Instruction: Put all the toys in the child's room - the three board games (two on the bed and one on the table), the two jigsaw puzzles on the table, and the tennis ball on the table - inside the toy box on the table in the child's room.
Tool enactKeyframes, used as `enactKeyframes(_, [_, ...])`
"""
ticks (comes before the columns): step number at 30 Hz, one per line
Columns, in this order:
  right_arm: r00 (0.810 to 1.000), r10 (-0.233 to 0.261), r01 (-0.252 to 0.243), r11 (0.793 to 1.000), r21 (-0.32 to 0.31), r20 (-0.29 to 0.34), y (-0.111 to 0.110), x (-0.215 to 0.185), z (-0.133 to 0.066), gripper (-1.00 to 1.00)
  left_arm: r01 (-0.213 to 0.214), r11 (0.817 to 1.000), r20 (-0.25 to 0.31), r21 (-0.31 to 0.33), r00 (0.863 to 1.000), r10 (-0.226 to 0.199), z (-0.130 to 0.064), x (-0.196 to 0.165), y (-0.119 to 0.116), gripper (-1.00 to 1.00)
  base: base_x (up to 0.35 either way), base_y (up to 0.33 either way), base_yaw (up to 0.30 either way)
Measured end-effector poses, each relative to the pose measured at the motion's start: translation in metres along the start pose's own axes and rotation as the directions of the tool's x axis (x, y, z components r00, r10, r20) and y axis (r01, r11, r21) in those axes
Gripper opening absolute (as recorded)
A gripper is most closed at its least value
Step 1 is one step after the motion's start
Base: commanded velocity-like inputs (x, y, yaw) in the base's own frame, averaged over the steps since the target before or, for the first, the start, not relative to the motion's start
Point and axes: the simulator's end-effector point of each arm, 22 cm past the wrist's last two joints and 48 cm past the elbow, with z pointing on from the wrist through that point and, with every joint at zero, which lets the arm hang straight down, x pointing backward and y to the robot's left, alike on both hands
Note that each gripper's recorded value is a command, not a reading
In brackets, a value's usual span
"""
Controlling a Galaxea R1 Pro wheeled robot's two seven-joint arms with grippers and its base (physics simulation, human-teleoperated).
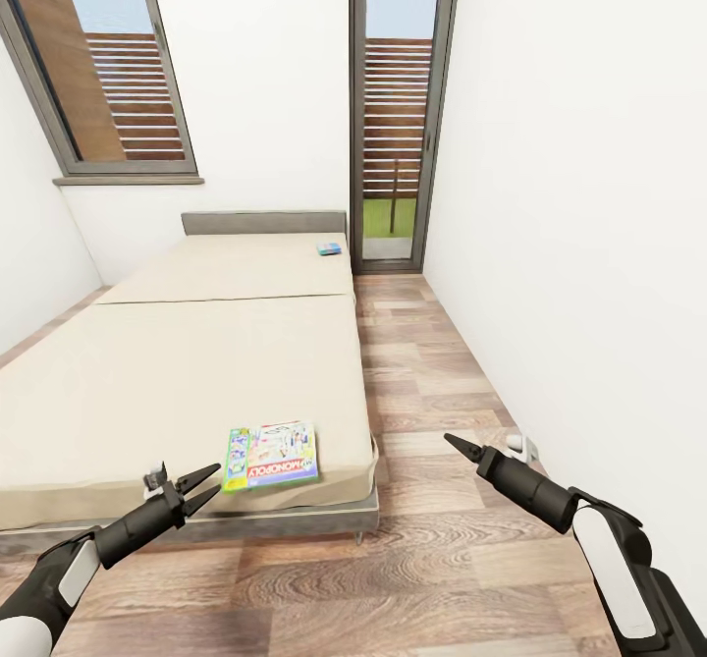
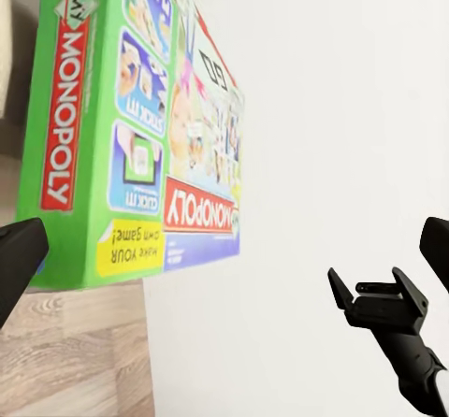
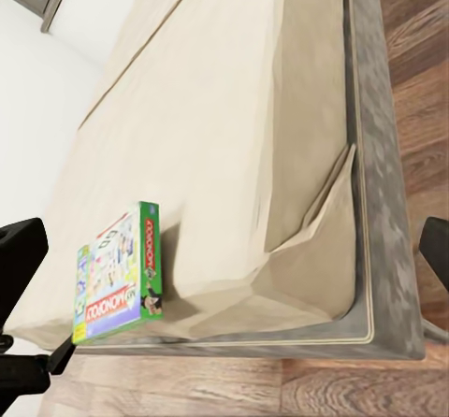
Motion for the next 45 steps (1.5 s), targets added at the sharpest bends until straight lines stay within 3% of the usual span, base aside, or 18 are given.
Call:
enactKeyframes(20, [1.0, 0.003, -0.003, 1.0, 0.004, 0.001, -0.002, 0.001, 0.0, 1.0, 0.003, 1.0, 0.001, 0.001, 1.0, -0.003, -0.001, -0.001, 0.0, 1.0, 0.0, 0.0, 0.0])
enactKeyframes(31, [1.0, 0.003, -0.003, 1.0, 0.004, 0.001, -0.02, 0.018, 0.002, 1.0, 0.005, 1.0, 0.0, 0.002, 1.0, -0.005, -0.002, 0.011, 0.022, 1.0, 0.0, 0.0, 0.0])
enactKeyframes(39, [1.0, 0.005, -0.005, 1.0, 0.005, 0.001, -0.021, 0.019, 0.002, 1.0, 0.008, 1.0, -0.001, 0.002, 1.0, -0.008, -0.002, 0.011, 0.022, 1.0, 0.0, 0.0, 0.0])
enactKeyframes(45, [1.0, 0.011, -0.011, 1.0, 0.01, -0.003, -0.033, 0.031, 0.004, 1.0, 0.007, 1.0, -0.001, 0.001, 1.0, -0.007, -0.003, 0.017, 0.034, 1.0, 0.0, 0.0, 0.0])
